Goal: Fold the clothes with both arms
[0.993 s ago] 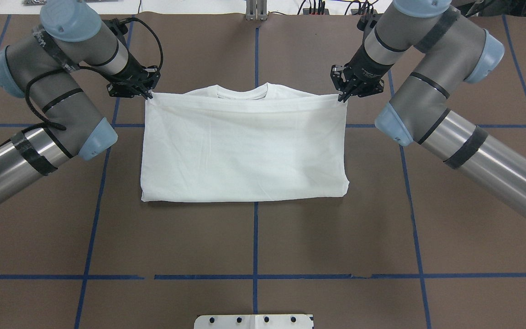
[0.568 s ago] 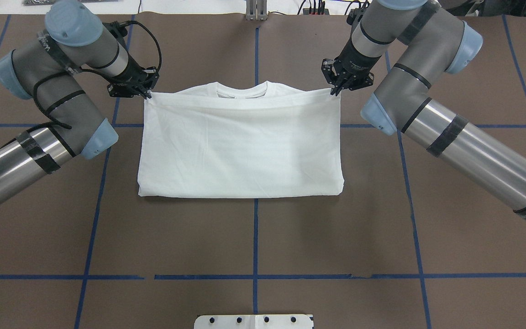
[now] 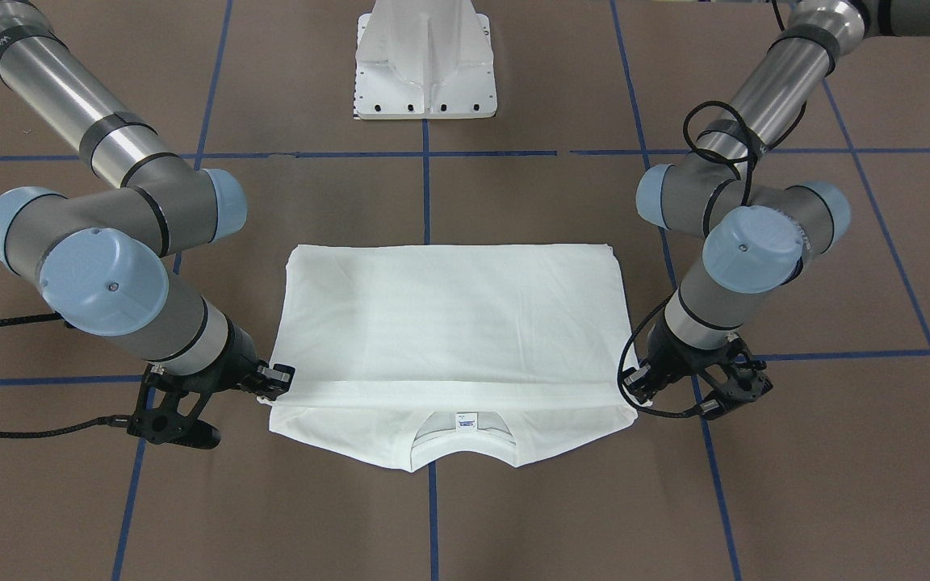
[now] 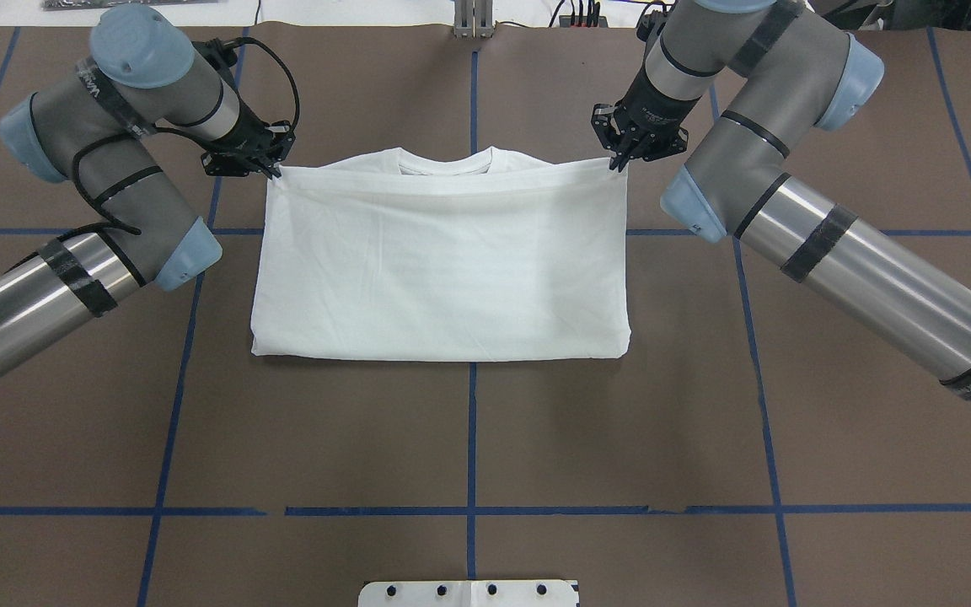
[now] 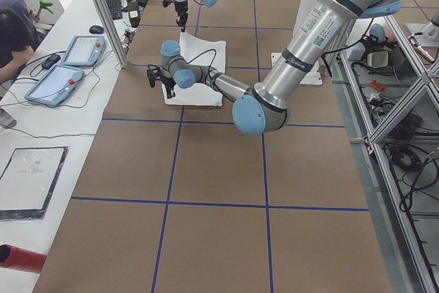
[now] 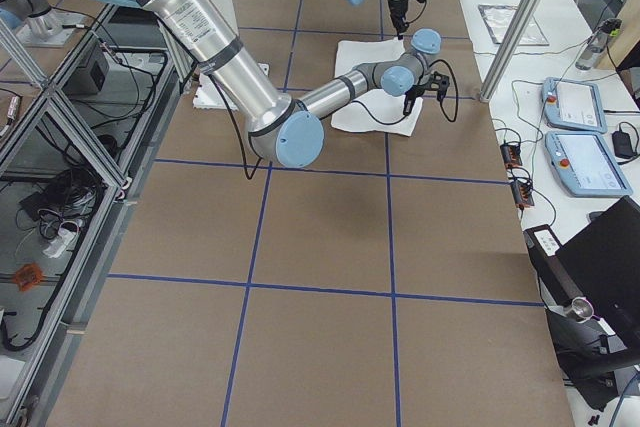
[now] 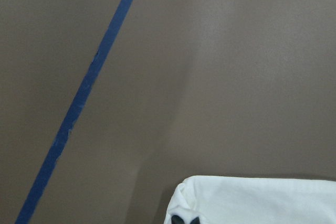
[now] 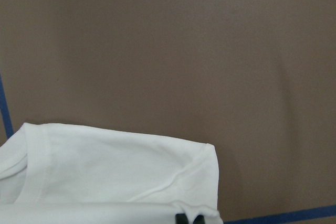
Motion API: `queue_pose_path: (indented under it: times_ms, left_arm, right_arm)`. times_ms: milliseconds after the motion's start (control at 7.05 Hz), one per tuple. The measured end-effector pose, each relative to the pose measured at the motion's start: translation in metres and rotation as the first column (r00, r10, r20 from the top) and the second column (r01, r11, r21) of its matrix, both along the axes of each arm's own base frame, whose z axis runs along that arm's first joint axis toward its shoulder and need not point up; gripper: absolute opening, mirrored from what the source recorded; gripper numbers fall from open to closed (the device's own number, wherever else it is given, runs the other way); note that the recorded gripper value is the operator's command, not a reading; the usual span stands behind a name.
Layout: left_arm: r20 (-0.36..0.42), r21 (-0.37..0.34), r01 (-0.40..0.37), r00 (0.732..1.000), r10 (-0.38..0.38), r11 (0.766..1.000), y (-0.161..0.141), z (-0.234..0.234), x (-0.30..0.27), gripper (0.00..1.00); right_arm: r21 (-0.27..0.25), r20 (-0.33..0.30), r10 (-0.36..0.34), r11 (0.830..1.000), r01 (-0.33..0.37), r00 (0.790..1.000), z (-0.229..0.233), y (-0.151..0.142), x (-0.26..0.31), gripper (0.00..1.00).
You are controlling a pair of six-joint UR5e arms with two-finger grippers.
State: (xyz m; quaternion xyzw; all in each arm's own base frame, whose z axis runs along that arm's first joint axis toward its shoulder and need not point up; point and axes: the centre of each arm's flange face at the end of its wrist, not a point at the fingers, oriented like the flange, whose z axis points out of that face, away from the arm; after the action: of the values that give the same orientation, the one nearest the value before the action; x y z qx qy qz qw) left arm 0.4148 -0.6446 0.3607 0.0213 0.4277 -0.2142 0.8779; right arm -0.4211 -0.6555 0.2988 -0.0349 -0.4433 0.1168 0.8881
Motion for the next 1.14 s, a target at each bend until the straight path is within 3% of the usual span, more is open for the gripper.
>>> queue_pose_path:
  times_ms: [142,284,852,1135]
  left_arm:
    - [-0.001,0.001,0.000,1.000,0.000,1.000,0.000,-0.001,0.000,0.67]
    - [-0.001,0.002,0.001,1.000,-0.001,1.000,-0.001,-0.003,0.000,0.99]
    - [0.006,0.019,0.015,1.000,-0.015,1.000,-0.002,-0.007,-0.002,0.99]
    - [-0.013,0.045,0.021,1.000,-0.021,0.999,0.006,-0.020,-0.017,0.99]
  right_arm:
    - [0.001,0.002,0.000,1.000,0.000,1.000,-0.002,0.000,0.000,0.44]
    - [0.001,0.002,0.000,1.000,0.000,1.000,-0.002,-0.001,0.000,0.99]
    - [0.015,-0.001,0.006,1.000,-0.006,1.000,-0.005,0.001,0.000,1.00]
    - [0.041,0.018,-0.009,0.999,0.008,1.000,0.003,0.041,0.005,1.00]
